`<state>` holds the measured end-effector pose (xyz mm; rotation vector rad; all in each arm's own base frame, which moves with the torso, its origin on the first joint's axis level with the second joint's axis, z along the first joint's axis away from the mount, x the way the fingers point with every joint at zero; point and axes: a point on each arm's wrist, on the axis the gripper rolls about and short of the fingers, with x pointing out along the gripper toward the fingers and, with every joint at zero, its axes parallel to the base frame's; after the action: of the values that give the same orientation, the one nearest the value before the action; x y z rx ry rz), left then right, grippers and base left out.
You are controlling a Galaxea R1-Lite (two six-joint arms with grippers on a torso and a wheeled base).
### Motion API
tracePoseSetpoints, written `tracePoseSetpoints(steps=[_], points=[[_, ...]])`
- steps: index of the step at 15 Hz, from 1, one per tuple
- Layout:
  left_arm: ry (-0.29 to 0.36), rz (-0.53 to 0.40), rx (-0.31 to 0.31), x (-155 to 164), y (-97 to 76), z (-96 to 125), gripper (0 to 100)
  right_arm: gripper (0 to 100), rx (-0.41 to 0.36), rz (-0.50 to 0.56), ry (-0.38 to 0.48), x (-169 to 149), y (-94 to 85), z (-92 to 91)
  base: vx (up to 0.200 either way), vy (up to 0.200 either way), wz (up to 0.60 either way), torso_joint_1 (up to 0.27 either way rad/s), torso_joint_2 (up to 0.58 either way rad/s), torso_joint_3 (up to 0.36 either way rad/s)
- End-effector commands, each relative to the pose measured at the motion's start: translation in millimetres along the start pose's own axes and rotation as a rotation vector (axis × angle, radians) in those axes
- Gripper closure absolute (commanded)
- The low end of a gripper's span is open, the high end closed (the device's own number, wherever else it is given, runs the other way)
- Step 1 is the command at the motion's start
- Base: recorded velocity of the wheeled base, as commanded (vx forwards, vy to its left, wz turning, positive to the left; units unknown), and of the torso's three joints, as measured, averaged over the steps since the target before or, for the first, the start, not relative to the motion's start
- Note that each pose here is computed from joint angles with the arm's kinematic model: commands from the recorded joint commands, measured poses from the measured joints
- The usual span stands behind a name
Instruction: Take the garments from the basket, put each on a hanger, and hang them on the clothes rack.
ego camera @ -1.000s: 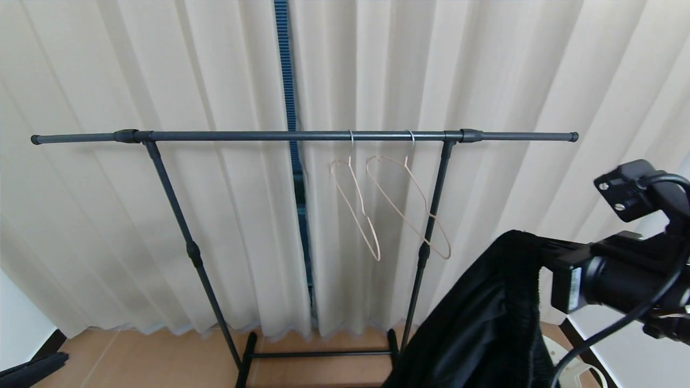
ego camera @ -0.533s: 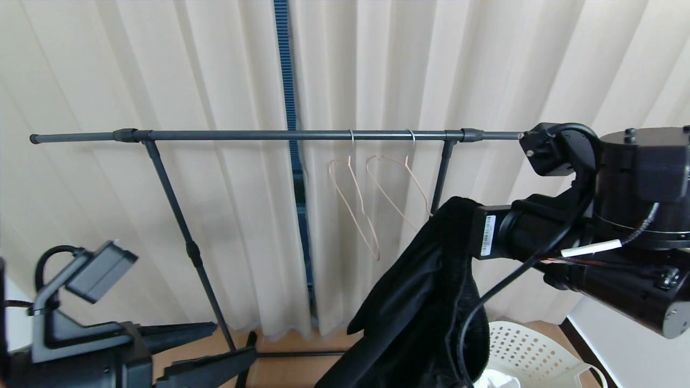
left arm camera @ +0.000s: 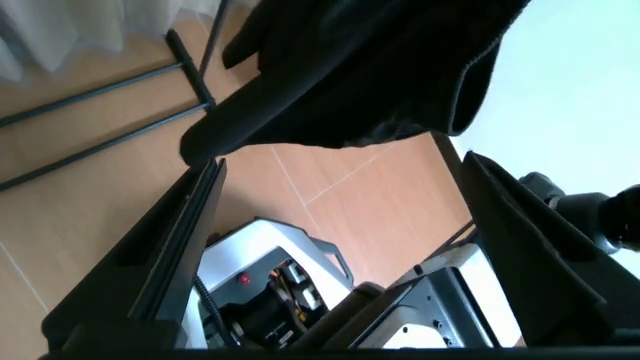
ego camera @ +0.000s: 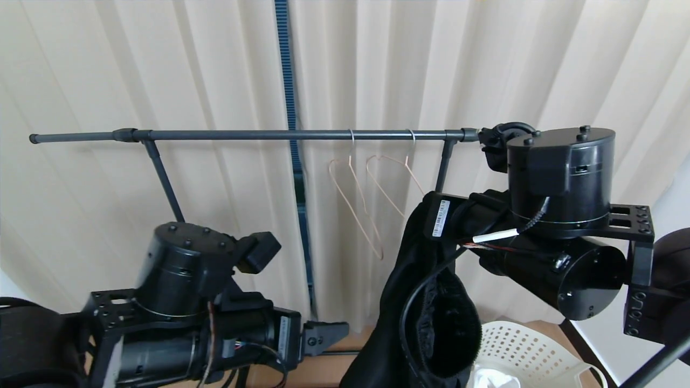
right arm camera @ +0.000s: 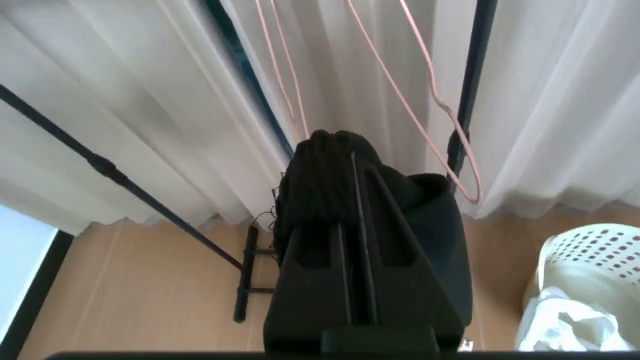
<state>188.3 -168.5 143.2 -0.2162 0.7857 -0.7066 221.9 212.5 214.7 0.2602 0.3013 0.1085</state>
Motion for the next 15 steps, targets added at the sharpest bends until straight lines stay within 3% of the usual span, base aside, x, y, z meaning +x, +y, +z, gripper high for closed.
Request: tracePoseSetpoints(steps=[1,4,9,15], points=[[0.066,0.024,0.008,49.3,-5.5,-8.5,0,100,0.014,-0.004,-0.005,5.8,4.9,0.3,0.000,0.000,0.00,0.000,0.00,0.000],[0.030,0.008,-0.015,80.4,-23.3,-13.6,0,100,0.033,0.004,-0.013,6.5,8.4,3.2,0.000,0.000,0.00,0.000,0.00,0.000],[0.025,-0.011,-0.030,103.5,-31.2,-12.2,0,100,0.023,0.015,-0.001,7.8,15.2,-2.8,0.000,0.000,0.00,0.000,0.00,0.000],[-0.013,0.082,-0.048,146.0,-34.9,-11.9,0,100,0.029,-0.025,-0.038,2.4,15.6,0.5,0.000,0.000,0.00,0.000,0.00,0.000]])
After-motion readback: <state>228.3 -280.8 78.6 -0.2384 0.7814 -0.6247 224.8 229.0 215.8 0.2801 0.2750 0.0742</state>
